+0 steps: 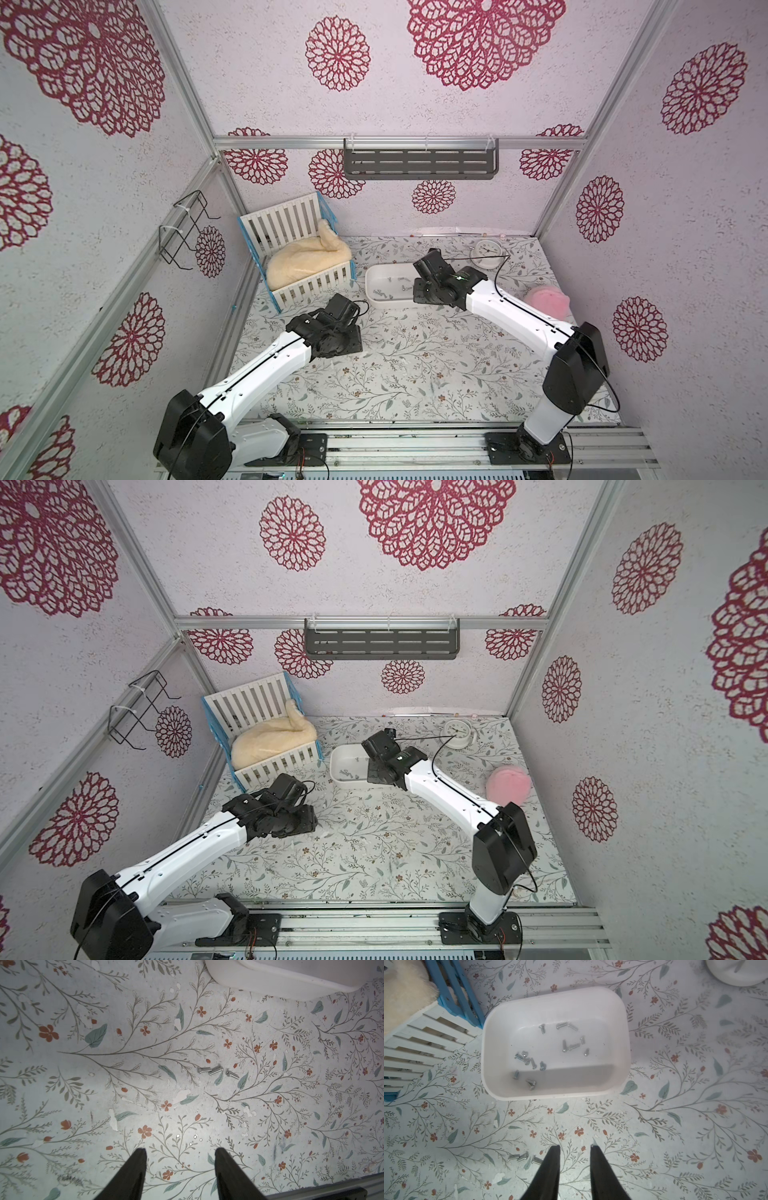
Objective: Put the screws on the desktop into the storage box
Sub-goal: Place the screw in the storage box, then pick up the screw from the center of the board.
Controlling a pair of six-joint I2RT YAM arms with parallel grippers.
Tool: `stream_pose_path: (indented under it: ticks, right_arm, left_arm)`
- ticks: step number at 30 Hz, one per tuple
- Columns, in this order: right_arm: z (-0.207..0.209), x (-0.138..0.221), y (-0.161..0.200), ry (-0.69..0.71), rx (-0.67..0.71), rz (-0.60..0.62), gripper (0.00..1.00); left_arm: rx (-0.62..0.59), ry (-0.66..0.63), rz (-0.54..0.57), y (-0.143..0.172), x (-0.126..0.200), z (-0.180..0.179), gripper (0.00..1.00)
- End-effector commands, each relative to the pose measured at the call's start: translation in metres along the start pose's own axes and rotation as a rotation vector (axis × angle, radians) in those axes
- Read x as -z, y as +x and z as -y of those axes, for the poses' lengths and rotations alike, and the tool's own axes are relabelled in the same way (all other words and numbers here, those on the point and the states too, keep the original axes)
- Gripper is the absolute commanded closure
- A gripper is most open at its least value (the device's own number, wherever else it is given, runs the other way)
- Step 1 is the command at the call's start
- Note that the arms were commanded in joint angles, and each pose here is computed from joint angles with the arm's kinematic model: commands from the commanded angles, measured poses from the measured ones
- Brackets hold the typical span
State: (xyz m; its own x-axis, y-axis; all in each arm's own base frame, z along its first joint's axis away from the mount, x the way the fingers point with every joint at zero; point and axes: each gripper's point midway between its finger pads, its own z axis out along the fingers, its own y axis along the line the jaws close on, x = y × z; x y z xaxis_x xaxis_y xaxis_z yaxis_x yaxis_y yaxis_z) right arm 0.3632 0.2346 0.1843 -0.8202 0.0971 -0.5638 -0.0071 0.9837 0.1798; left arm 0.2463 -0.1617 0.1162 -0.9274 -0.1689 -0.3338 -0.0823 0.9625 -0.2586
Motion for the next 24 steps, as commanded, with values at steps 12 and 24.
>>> stream_pose_path:
  ticks: [12,24]
  right_arm:
    - [0.019,0.007,0.031,-0.074,-0.1,0.007,0.71]
    - [0.058,0.019,0.037,-0.043,-0.153,0.02,0.71]
  left_arm:
    - [-0.093,0.047,-0.054,-0.005,-0.04,0.051,0.46]
    - [-0.196,0.009,-0.093,-0.014,-0.069,0.066,0.55]
